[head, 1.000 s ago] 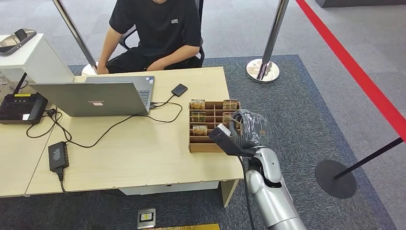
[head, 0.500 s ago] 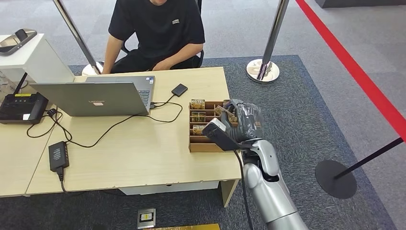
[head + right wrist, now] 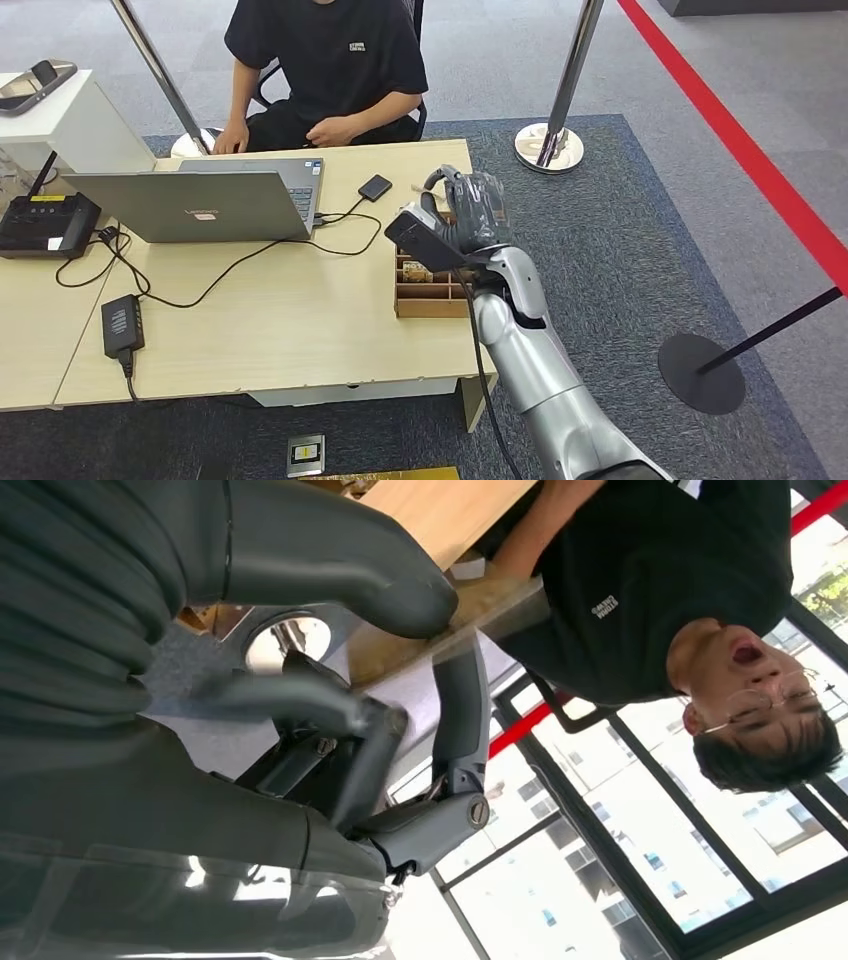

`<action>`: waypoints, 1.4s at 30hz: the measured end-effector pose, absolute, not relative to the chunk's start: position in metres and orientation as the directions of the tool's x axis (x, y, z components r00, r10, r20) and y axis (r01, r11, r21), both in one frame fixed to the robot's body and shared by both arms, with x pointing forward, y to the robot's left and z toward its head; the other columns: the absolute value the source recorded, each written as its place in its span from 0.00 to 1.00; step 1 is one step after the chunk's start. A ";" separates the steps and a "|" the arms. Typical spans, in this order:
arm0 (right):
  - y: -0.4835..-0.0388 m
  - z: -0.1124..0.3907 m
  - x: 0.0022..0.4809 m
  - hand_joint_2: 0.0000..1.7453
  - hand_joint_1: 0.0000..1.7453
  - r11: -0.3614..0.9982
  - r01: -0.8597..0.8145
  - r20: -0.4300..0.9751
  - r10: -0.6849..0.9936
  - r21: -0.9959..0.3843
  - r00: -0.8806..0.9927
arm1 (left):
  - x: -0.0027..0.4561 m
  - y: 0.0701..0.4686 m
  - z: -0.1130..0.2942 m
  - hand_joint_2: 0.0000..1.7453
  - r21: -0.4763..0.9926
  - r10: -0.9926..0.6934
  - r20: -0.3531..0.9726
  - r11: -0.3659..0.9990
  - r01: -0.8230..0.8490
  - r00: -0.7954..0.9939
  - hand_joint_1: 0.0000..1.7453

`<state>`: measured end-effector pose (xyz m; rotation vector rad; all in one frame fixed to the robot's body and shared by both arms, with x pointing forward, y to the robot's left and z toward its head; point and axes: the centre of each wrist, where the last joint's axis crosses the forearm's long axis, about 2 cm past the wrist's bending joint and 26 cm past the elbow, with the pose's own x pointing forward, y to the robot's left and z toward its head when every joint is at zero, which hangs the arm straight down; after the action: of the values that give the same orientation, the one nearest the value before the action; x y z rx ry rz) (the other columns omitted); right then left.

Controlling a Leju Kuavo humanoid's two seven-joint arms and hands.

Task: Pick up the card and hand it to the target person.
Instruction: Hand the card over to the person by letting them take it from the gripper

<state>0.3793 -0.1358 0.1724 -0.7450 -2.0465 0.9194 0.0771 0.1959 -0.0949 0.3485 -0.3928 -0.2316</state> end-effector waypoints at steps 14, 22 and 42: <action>-0.114 0.189 0.396 1.00 0.96 0.537 0.201 0.359 0.754 -0.819 -0.551 | 0.081 0.195 -0.094 0.00 0.375 -0.313 0.334 0.909 0.180 0.889 0.00; -0.107 0.189 0.397 1.00 0.95 0.524 0.186 0.354 0.756 -0.831 -0.551 | 0.082 0.194 -0.094 0.00 0.375 -0.319 0.330 0.908 0.186 0.888 0.00; -0.104 0.176 0.398 1.00 0.00 0.471 0.142 0.344 0.790 -0.871 -0.507 | 0.082 0.194 -0.094 0.00 0.373 -0.317 0.326 0.909 0.187 0.891 0.00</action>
<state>0.3980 -0.1041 0.1760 -0.7761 -1.9379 1.0514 0.0821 0.1941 -0.0938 0.3414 -0.3920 -0.2667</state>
